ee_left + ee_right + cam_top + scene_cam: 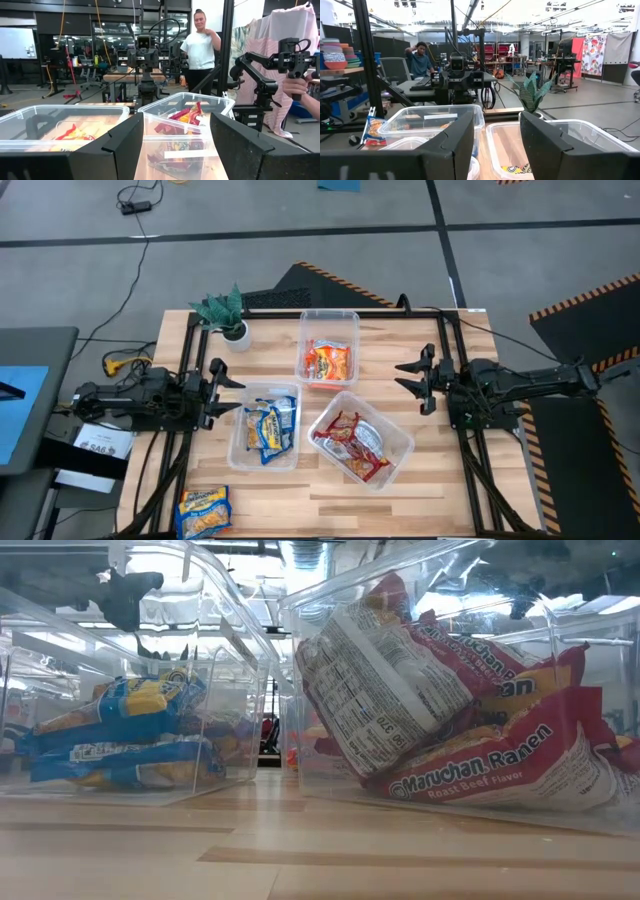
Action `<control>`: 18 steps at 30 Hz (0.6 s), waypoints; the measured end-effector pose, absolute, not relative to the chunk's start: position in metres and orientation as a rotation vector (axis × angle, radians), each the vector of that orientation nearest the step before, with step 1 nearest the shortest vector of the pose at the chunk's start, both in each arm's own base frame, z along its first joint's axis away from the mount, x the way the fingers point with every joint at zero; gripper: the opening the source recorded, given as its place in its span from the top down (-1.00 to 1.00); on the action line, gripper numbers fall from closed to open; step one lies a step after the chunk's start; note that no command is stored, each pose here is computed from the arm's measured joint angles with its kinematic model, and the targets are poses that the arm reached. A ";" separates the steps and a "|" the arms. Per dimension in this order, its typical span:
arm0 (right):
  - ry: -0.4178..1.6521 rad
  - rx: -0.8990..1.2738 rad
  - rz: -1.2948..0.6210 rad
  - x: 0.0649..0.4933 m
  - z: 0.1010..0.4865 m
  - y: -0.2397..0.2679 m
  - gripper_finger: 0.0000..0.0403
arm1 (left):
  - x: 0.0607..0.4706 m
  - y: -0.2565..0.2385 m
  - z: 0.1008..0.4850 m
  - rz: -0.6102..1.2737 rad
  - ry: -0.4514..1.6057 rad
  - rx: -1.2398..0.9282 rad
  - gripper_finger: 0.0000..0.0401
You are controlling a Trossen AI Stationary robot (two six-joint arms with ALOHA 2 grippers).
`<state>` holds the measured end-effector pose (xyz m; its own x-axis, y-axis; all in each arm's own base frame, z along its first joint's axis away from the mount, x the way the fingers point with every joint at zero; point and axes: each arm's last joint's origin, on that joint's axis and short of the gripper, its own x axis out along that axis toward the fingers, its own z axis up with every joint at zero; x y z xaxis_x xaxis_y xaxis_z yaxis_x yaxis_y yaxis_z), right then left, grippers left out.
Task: Sort Maruchan noodles
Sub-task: Put the blue noodle pack into the bottom left transparent bin
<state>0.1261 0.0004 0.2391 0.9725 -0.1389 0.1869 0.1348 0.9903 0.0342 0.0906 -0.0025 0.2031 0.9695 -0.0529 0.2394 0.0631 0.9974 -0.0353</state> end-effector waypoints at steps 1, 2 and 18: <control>-0.190 0.021 -0.138 0.126 0.239 0.000 0.10 | 0.091 -0.003 0.203 -0.058 -0.244 -0.043 -0.09; -0.190 0.021 -0.138 0.126 0.239 0.000 0.10 | 0.090 -0.003 0.204 -0.059 -0.248 -0.043 -0.09; -0.193 0.049 -0.135 0.126 0.239 0.000 0.10 | 0.090 -0.003 0.205 -0.058 -0.264 -0.040 -0.09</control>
